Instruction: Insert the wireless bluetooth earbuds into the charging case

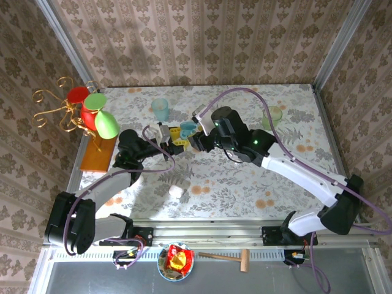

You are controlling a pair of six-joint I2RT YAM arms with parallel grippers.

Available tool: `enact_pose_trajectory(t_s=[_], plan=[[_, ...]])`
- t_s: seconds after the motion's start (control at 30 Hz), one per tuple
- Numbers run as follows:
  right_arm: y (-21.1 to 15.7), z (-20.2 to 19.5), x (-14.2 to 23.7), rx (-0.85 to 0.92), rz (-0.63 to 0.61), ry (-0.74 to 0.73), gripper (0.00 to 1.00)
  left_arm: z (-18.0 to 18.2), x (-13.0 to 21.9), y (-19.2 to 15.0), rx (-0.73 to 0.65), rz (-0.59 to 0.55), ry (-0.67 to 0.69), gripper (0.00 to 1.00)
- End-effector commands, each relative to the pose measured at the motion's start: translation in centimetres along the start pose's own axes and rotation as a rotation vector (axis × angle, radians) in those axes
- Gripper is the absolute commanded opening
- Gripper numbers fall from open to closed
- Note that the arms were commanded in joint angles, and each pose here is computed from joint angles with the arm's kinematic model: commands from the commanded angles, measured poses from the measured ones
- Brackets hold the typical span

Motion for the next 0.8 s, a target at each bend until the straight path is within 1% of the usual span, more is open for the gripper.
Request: enact_pose_trajectory(t_s=[0.0,0.17,0.23,0.3,0.37,0.47,0.63,0.77], plan=[[1.4,0.2,3.3,-0.048,-0.136,0.083,0.52,0.2,0.4,1.5,-0.046,-0.04,0.011,0.28],[0.8,-2.3,5.4,-0.202,-0.256,0.117,0.55,0.2,0.6,1.8,-0.054,-0.043,0.017,0.28],[-0.1,-4.5,5.4,-0.309,-0.288,0.073,0.55,0.2,0.7,2.0,-0.057,-0.044,0.016,0.28],[-1.2,-6.5,4.8,-0.402,-0.288,0.031,0.55,0.1,0.8,2.3,-0.064,-0.05,0.015,0.28],[-2.1,-8.1,3.6,-0.466,-0.247,-0.023,0.55,0.0,0.8,2.5,-0.069,-0.054,0.015,0.28],[-3.2,-9.1,0.4,-0.501,-0.131,-0.087,0.56,0.0,0.9,2.7,-0.073,-0.06,0.014,0.28],[-5.2,-10.0,-6.3,-0.57,0.036,-0.146,0.56,-0.4,1.0,3.3,-0.086,-0.076,0.014,0.28],[-6.2,-9.0,-11.3,-0.577,0.132,-0.119,0.55,-0.6,1.1,3.7,-0.094,-0.085,0.011,0.28]])
Point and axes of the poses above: each hand's point on the last joint's axis, 136 mm out from that joint toward the fingers, its own x axis back along the fingers, its own z axis along the line the jaws close on, y = z × x, the point moved 10 cm from there along x, back along the fingers, and after that the axes turned 15 degrees about -x, right-handed, at the moved point
